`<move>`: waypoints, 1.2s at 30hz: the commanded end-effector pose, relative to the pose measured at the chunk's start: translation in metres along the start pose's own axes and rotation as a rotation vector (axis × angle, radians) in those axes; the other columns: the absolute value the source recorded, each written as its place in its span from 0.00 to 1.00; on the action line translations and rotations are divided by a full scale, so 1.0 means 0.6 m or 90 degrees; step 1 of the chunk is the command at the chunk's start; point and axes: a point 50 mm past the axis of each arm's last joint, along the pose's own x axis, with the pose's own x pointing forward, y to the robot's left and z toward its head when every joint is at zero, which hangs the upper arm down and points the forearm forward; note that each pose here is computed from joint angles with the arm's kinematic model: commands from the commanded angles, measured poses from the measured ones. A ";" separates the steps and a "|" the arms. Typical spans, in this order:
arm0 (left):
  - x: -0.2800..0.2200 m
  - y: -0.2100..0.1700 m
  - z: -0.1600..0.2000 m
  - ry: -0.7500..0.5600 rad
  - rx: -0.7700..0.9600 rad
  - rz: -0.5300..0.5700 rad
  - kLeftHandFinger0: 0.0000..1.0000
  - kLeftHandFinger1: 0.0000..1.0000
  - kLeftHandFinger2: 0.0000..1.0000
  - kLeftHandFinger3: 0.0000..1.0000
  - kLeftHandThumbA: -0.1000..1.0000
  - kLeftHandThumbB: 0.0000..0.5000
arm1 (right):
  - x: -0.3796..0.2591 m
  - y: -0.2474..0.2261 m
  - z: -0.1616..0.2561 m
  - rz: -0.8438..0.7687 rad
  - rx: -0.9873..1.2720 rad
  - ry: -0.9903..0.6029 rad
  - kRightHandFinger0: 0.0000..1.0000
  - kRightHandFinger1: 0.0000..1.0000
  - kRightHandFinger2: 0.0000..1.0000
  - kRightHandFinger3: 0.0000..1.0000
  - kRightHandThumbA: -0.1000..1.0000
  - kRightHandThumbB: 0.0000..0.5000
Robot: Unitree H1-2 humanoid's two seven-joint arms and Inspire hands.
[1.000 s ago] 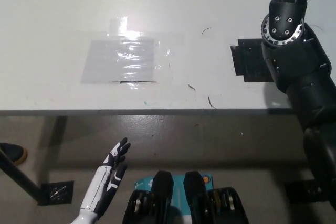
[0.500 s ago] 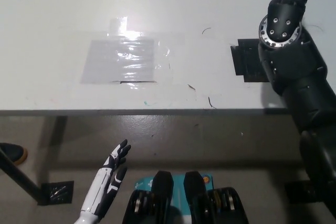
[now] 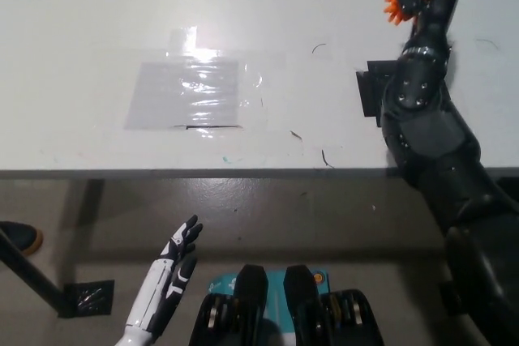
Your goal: The robot uses it right hand to pick up an extended orange duster kept in the middle of the desk and presses its handle against the desk to collapse it
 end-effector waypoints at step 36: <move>0.012 0.021 0.016 -0.039 -0.001 0.018 1.00 1.00 1.00 1.00 1.00 0.01 | 0.067 -0.061 0.038 0.220 -0.289 -0.234 0.00 0.17 0.49 0.54 0.00 0.31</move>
